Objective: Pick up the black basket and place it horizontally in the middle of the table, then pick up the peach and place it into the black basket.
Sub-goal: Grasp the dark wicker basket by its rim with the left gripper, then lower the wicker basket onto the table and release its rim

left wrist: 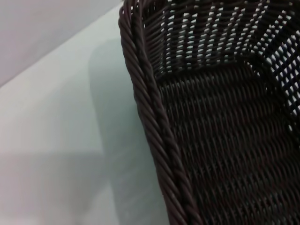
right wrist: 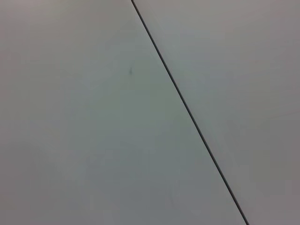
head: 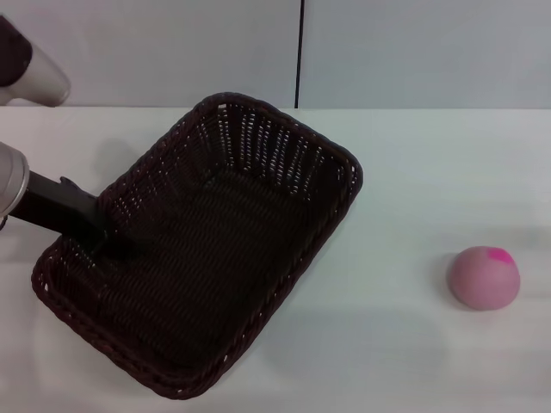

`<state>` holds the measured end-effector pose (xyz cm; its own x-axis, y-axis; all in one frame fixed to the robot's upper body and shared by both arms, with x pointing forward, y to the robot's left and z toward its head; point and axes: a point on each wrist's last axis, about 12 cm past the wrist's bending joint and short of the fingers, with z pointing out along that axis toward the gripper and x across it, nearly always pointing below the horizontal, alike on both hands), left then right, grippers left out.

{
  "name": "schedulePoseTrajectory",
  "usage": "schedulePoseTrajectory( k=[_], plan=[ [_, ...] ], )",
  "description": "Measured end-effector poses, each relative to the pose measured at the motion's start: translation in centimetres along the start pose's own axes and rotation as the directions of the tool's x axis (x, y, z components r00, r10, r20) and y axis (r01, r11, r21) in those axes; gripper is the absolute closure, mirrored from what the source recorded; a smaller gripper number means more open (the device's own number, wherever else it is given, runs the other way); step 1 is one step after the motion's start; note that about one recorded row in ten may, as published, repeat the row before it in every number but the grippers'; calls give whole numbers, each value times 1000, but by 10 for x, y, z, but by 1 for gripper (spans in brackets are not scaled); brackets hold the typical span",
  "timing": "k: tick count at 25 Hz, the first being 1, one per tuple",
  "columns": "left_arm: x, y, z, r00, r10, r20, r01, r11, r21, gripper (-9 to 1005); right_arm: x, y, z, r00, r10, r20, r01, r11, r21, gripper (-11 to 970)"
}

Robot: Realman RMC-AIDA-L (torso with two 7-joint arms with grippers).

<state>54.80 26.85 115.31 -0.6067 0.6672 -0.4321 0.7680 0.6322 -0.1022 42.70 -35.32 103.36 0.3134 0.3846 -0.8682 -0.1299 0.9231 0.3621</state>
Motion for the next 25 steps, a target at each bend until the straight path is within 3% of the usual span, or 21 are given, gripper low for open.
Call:
schedulePoseTrajectory(
  k=[15, 17, 20, 24, 25],
  plan=[
    [-15, -2, -5, 995, 99, 29, -96, 991, -94, 511, 0, 0, -1, 1000, -2, 0, 2, 1000, 0, 299],
    [-20, -1, -4, 993, 113, 24, -110, 988, -107, 690, 0, 0, -1, 1000, -2, 0, 2, 1000, 0, 300],
    [-26, -1, -4, 991, 131, 21, -128, 985, -113, 748, -1, -1, -1, 1000, -5, 2, 5, 1000, 0, 300],
    [-41, -4, -6, 972, 234, 8, -232, 967, -107, 806, -2, -2, -2, 1000, -9, 4, 9, 1000, 0, 300],
    [-49, -7, -8, 948, 319, 0, -317, 943, -101, 806, -2, -2, -2, 1000, -9, 4, 9, 1000, 1, 300]
  ],
)
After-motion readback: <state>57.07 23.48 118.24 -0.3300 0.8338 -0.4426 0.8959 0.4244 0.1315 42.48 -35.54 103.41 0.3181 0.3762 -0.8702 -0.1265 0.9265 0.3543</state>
